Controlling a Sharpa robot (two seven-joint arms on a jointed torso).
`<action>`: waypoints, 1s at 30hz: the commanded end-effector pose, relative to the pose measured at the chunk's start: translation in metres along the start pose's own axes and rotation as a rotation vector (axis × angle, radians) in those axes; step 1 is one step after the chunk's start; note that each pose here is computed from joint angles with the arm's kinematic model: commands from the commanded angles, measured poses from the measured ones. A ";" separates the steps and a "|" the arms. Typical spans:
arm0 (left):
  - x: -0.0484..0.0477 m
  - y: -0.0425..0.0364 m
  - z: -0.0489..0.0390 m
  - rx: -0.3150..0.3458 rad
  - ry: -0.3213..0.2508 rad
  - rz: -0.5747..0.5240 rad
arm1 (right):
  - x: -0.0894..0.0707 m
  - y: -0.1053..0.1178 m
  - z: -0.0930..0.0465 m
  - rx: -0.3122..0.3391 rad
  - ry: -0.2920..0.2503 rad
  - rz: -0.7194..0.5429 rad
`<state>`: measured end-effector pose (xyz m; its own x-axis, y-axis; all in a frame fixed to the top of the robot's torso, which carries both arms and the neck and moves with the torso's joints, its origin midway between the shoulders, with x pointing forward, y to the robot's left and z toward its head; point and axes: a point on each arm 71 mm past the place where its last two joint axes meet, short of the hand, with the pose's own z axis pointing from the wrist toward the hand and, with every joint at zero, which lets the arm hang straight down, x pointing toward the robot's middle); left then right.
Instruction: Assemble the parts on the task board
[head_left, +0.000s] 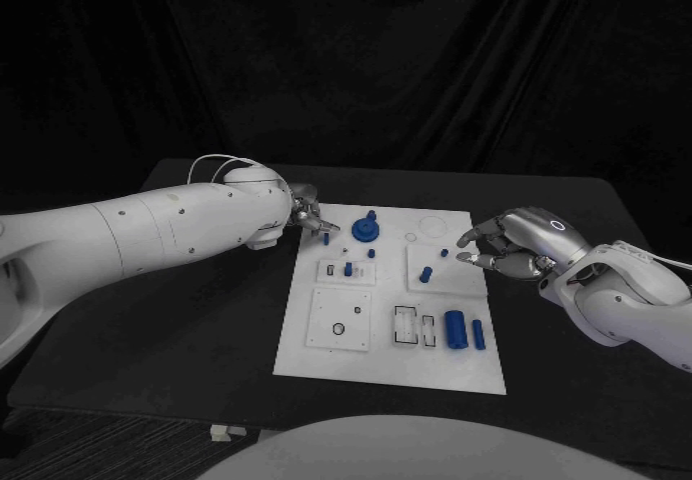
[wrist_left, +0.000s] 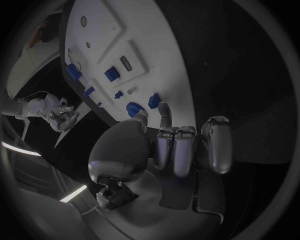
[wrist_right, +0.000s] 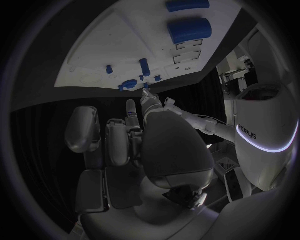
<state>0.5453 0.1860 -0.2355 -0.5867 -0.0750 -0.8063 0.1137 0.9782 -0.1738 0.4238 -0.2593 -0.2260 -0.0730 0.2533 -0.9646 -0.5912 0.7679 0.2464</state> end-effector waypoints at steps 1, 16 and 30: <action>0.0033 -0.0038 0.0004 0.022 0.020 0.009 | 0.000 0.000 0.001 -0.004 0.003 -0.001; 0.0081 -0.0055 0.0014 0.020 0.039 0.014 | 0.000 0.000 0.001 -0.001 0.008 0.000; 0.0103 -0.0068 0.0023 0.023 0.040 0.013 | 0.001 -0.001 0.001 0.003 0.013 -0.001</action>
<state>0.5414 0.1809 -0.2428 -0.6117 -0.0582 -0.7889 0.1252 0.9776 -0.1693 0.4249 -0.2588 -0.2270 -0.0786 0.2487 -0.9654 -0.5913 0.7680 0.2460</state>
